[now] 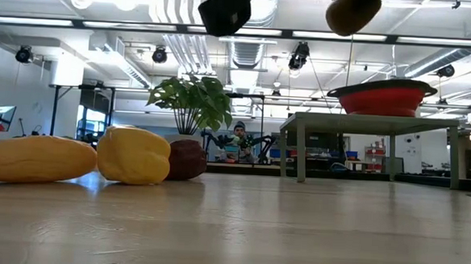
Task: Pick & Place Fruit
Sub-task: Put the brown kiwi into the red strainer bowl on the shelf
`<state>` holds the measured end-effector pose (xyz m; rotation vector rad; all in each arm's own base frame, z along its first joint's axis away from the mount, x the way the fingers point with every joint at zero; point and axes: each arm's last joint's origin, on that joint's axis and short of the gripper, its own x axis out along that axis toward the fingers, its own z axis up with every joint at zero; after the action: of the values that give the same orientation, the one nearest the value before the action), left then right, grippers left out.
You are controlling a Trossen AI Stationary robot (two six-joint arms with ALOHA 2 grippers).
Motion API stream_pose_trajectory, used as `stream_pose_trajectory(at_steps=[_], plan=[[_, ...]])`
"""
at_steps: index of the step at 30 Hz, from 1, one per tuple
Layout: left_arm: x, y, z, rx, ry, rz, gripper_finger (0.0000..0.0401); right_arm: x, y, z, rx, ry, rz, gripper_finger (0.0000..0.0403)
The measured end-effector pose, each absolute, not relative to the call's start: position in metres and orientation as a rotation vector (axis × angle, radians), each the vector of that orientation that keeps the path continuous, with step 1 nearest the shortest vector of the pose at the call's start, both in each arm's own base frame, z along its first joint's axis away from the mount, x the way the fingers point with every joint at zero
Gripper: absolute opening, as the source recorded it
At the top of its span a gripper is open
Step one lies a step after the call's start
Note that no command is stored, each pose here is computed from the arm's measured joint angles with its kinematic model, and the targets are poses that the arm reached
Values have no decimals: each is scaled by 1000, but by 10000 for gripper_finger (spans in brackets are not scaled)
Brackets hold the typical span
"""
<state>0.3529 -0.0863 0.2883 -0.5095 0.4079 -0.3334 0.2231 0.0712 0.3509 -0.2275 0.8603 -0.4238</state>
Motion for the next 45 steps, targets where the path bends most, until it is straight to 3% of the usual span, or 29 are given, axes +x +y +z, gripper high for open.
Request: stream_pose_trajectory(at_steps=[9, 17, 27, 45], plan=[[354, -86, 290, -509, 384, -322, 287, 183, -20, 384, 78, 713, -850, 234], [354, -86, 290, -505, 385, -322, 287, 157, -79, 388, 208, 713, -1149, 233], [353, -86, 289, -482, 385, -326, 287, 156, -126, 372, 272, 859, -1264, 234], [353, -86, 289, -484, 386, -327, 287, 157, -163, 354, 307, 954, -1397, 244]])
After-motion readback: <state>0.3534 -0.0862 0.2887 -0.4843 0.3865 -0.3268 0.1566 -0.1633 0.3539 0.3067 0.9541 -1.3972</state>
